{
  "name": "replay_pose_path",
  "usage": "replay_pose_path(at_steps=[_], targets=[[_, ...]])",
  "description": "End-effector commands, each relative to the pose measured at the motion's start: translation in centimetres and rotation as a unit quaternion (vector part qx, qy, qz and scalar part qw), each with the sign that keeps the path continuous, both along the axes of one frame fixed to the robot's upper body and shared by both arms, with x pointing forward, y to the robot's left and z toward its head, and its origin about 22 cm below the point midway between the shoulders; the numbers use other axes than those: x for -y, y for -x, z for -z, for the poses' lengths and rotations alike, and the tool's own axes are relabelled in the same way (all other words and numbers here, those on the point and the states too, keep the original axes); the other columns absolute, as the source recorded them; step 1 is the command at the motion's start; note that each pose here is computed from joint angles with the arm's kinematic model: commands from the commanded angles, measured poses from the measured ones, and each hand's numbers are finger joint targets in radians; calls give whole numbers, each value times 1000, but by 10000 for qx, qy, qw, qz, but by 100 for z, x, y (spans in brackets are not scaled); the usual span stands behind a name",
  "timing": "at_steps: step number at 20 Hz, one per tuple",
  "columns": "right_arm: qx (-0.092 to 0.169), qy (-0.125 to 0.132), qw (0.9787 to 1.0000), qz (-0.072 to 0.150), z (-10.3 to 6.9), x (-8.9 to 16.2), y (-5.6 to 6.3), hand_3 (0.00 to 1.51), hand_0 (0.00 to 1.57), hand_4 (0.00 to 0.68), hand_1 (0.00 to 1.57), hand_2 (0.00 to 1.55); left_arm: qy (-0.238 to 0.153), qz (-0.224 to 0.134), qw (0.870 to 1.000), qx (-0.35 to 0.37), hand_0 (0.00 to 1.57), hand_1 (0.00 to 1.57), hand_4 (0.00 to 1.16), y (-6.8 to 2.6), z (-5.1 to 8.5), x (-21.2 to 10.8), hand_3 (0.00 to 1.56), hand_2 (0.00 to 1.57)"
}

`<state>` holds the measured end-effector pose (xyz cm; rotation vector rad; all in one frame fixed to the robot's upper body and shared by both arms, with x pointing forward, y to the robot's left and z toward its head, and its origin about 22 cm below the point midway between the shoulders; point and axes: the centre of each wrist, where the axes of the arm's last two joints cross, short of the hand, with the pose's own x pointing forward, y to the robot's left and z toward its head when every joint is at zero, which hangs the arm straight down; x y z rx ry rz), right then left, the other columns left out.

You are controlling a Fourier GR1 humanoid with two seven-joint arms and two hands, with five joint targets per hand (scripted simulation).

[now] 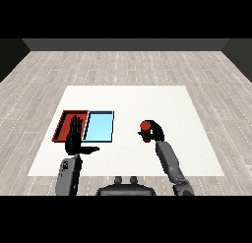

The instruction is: Pick the red can and put it in the red box

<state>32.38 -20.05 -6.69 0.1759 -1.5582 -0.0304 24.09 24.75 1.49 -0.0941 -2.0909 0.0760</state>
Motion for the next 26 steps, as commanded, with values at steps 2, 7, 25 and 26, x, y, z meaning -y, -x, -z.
replay_pose_path(at_steps=[2, 7, 25, 26], targets=[[-105, 507, 9986, 89, -66, -162, -54, 1417, 1541, 575, 1541, 1472, 70, 120, 9999, -38, 0, 0, 0, 88, -83, 48, 0, 0], [-167, 832, 9964, 7, 148, -63, 40, 1420, 1528, 551, 1528, 1472, 3, 57, 10000, -57, 0, 0, 0, -127, -24, -9, 0, 0], [748, 541, 9951, 343, -540, -58, 27, 1381, 1543, 582, 1543, 1459, 44, 171, 9998, -119, 0, 0, 0, 98, 99, -35, 0, 0], [880, 455, 9947, 273, -488, 131, 86, 1381, 1543, 582, 1543, 1459, 11, 117, 9999, -107, 0, 0, 0, 93, -50, -26, 0, 0]])
